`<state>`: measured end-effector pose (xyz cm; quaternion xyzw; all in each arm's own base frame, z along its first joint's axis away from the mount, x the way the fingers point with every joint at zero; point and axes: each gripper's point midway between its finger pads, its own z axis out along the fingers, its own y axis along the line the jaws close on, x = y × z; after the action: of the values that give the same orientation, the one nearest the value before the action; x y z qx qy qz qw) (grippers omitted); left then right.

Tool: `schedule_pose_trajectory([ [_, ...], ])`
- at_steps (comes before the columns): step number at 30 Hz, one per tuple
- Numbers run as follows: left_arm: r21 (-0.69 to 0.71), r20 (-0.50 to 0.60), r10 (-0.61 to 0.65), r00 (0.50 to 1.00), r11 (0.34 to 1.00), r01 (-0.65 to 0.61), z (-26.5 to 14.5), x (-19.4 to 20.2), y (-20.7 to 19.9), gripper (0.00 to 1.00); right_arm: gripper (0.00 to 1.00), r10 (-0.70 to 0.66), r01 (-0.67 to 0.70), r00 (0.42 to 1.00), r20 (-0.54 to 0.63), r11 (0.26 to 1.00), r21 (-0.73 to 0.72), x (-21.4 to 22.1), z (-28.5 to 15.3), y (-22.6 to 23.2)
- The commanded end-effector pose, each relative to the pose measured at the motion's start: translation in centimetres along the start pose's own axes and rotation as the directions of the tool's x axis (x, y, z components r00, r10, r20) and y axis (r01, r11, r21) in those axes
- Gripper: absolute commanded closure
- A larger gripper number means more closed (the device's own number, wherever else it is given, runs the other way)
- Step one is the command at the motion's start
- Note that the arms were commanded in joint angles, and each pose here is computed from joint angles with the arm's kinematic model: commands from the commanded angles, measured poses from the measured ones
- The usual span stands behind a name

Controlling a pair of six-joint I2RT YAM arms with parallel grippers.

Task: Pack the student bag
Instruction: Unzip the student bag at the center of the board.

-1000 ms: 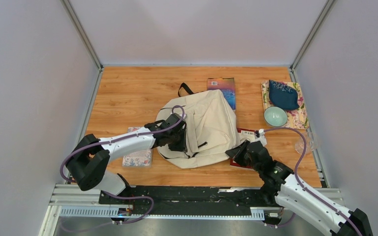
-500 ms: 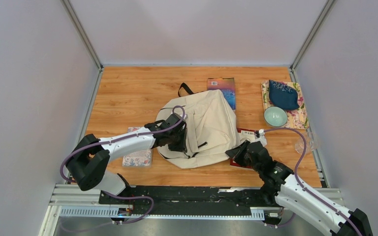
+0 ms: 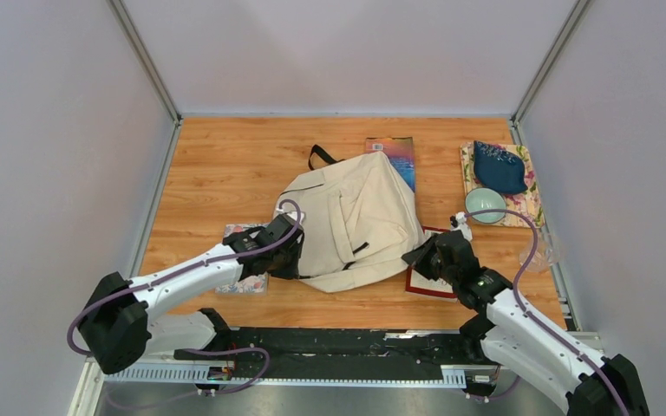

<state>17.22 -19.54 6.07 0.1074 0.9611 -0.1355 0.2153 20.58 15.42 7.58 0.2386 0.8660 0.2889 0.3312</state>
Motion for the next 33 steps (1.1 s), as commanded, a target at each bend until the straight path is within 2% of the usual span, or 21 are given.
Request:
schedule_pose_trajectory([
  [1,-0.101,0.014,0.039,0.999,0.994,-0.037,-0.8,0.7,3.0,1.0,1.0,-0.064,0.072,0.993,0.096,0.995,-0.074,-3.8,-0.2,3.7],
  [4,-0.224,0.021,0.062,0.998,0.973,-0.056,-2.1,0.1,5.2,1.0,1.0,-0.077,0.082,0.992,0.097,0.995,-0.053,-4.2,0.3,3.5],
  [10,-0.345,0.022,0.106,0.994,0.934,-0.092,-3.7,0.0,7.8,1.0,1.0,-0.103,0.111,0.99,0.099,0.991,-0.073,-5.5,0.8,4.5],
  [13,-0.263,0.039,0.102,0.994,0.961,-0.089,-3.4,0.0,6.4,1.0,1.0,-0.114,0.124,0.988,0.107,0.988,-0.091,-6.6,0.7,5.7],
  [15,-0.152,0.055,0.092,0.994,0.985,-0.083,-2.9,0.0,4.5,1.0,1.0,-0.131,0.136,0.99,0.052,0.985,-0.11,-6.5,1.1,6.7],
  [17,-0.076,0.063,0.075,0.995,0.995,-0.07,-2.7,0.0,3.1,1.0,0.84,-0.149,0.148,0.989,0.002,0.982,-0.113,-6.0,1.5,7.1],
  [18,-0.003,0.066,0.068,0.996,0.998,-0.067,-2.5,0.0,1.7,1.0,0.72,-0.154,0.148,0.987,-0.047,0.982,-0.118,-5.1,1.3,7.0],
  [19,0.029,0.065,0.051,0.997,0.998,-0.053,-2.4,0.0,1.1,1.0,0.46,-0.155,0.147,0.986,-0.061,0.982,-0.122,-5.2,1.1,7.5],
  [22,0.099,0.075,0.009,0.997,0.995,-0.017,-2.1,-0.2,-0.3,1.0,0.21,-0.134,0.125,0.982,-0.133,0.989,-0.079,-3.6,0.1,6.1],
  [27,0.169,0.071,-0.036,0.997,0.985,0.023,-1.8,-0.5,-1.9,1.0,0.15,-0.056,0.052,0.991,-0.121,0.998,-0.036,-2.0,-3.1,3.2],
  [28,0.179,0.071,-0.041,0.997,0.984,0.027,-1.8,-0.6,-2.1,1.0,0.15,-0.025,0.016,0.994,-0.103,0.996,-0.086,-1.9,-4.1,3.7],
  [33,0.24,0.055,-0.042,0.998,0.97,0.027,-1.9,-1.0,-3.7,1.0,0.16,0.093,-0.117,0.982,-0.162,0.983,-0.143,1.4,-5.7,2.7],
])
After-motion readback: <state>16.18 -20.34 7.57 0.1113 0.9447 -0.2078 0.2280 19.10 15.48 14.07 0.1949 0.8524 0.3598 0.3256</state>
